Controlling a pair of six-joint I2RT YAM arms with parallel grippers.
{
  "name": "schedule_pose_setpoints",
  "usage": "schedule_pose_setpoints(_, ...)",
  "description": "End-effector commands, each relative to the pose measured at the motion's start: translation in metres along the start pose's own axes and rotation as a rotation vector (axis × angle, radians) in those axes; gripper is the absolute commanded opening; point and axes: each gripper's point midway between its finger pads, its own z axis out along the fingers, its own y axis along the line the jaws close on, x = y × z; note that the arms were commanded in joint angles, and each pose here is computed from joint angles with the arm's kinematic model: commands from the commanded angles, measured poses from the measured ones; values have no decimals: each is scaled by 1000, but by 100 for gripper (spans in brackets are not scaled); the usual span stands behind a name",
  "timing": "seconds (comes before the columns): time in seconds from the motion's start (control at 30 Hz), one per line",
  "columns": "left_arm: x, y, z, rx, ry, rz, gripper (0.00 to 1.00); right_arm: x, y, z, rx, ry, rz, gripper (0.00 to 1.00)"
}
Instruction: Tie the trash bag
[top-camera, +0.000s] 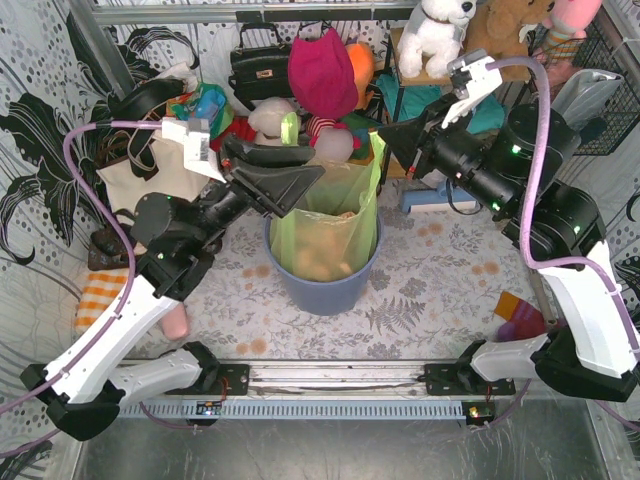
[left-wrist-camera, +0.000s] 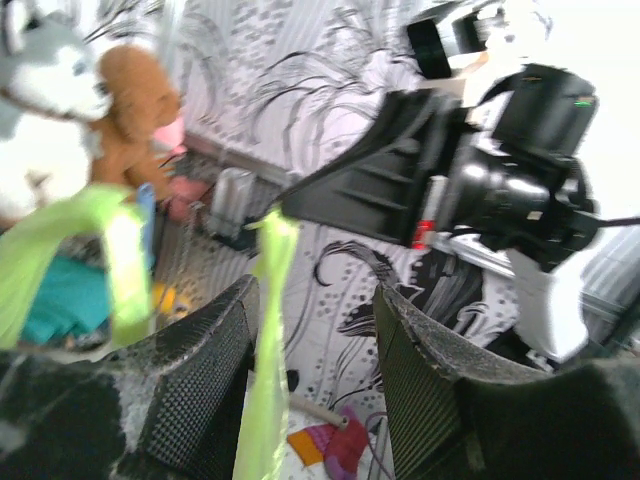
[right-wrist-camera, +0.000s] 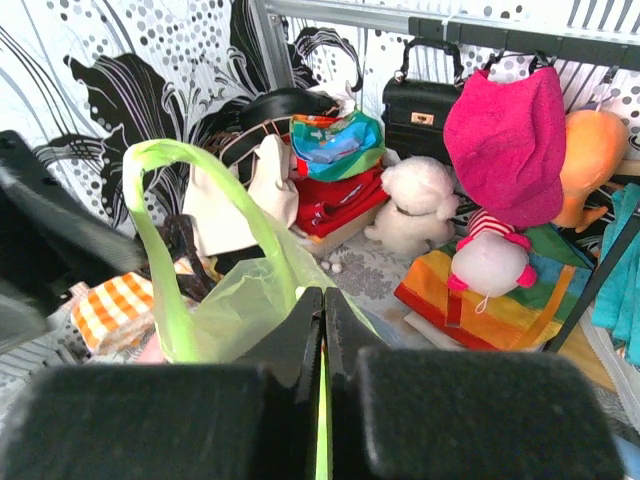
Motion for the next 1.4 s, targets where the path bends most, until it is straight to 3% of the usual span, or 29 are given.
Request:
schedule_pose_setpoints(0.0, -35, -72, -8, 313, -53, 20, 58, -32, 1, -9, 8, -136, 48, 0)
schedule_pose_setpoints(0.2, -33, -89, 0, 419, -50, -74, 58, -30, 3, -5, -3, -141, 69, 0)
schedule_pose_setpoints(0.43, -13, -83, 21, 386, -41, -90, 64, -28, 9, -3, -34, -131, 79, 0)
schedule_pose_setpoints(0.57, 3, -72, 36, 320, -8, 46, 71, -29, 13, -5, -56, -133, 84, 0)
schedule_pose_setpoints(0.9, 19, -27, 55, 183, -17, 398, 70, -30, 19, -10, -88, -131, 87, 0)
schedule_pose_setpoints(1.37, 10, -14, 73, 138, -88, 455, 68, -24, 23, -15, -116, -116, 80, 0)
